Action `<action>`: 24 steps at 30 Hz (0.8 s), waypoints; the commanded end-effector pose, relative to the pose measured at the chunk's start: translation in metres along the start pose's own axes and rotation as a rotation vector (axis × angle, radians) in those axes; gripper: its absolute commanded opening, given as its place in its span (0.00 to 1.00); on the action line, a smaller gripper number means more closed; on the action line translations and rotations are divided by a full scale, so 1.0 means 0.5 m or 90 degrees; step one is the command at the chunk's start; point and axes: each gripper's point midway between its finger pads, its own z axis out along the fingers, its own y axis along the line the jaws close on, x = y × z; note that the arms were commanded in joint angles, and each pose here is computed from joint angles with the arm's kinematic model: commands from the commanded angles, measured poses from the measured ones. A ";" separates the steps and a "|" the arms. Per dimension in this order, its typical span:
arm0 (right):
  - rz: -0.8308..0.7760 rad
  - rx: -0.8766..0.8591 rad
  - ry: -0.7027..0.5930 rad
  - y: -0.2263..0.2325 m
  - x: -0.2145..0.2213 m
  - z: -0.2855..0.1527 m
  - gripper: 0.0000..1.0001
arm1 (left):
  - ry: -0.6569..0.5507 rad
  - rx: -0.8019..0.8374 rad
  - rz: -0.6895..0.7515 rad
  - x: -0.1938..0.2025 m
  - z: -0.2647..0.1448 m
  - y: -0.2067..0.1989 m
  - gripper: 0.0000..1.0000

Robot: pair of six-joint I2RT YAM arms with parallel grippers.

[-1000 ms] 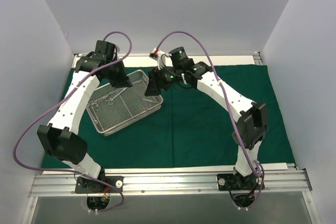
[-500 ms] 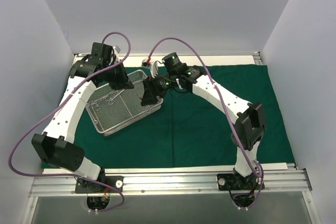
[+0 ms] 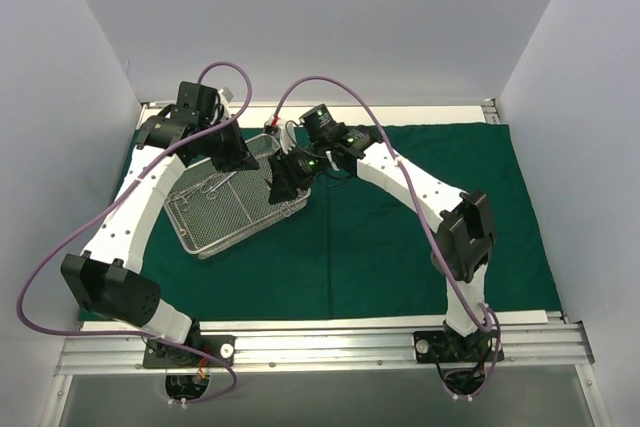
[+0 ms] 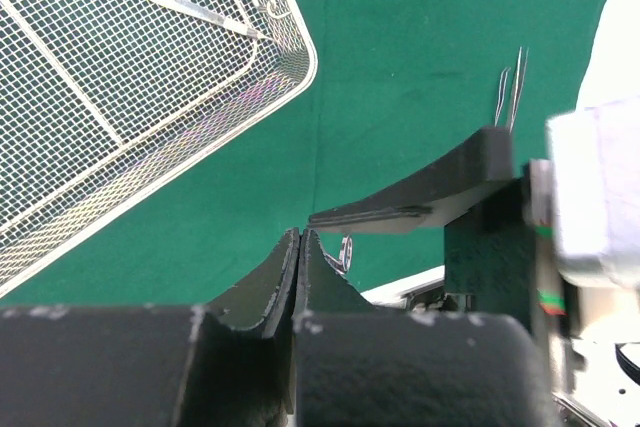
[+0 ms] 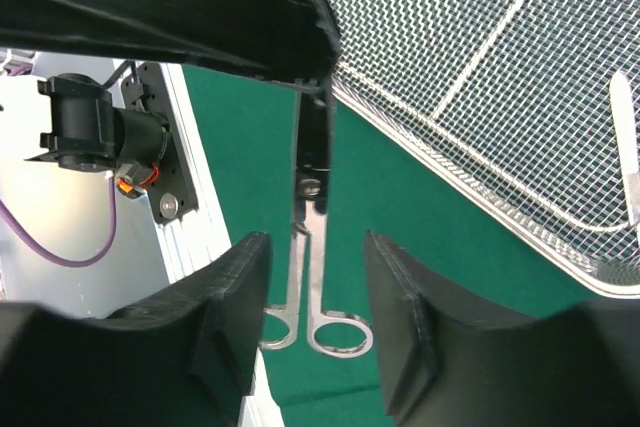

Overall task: Open and lay out the surgical kit
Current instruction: Place the medical item in the surgical kit.

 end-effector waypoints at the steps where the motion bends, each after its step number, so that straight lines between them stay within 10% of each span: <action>1: -0.014 0.005 -0.001 0.007 -0.013 -0.005 0.41 | -0.031 0.043 0.013 -0.016 -0.018 -0.034 0.02; 5: -0.005 0.013 -0.003 0.001 -0.013 -0.004 0.28 | -0.026 0.040 0.011 -0.013 -0.013 -0.030 0.02; 7: 0.000 0.014 -0.002 -0.001 -0.011 0.001 0.00 | -0.020 0.047 0.010 -0.010 -0.009 -0.032 0.02; 14: 0.064 0.132 0.013 -0.087 0.021 -0.028 0.00 | -0.019 -0.013 -0.005 -0.026 0.001 0.033 0.59; 24: 0.322 0.459 0.056 -0.347 0.238 -0.282 0.00 | -0.047 -0.038 -0.002 -0.052 0.005 0.097 0.63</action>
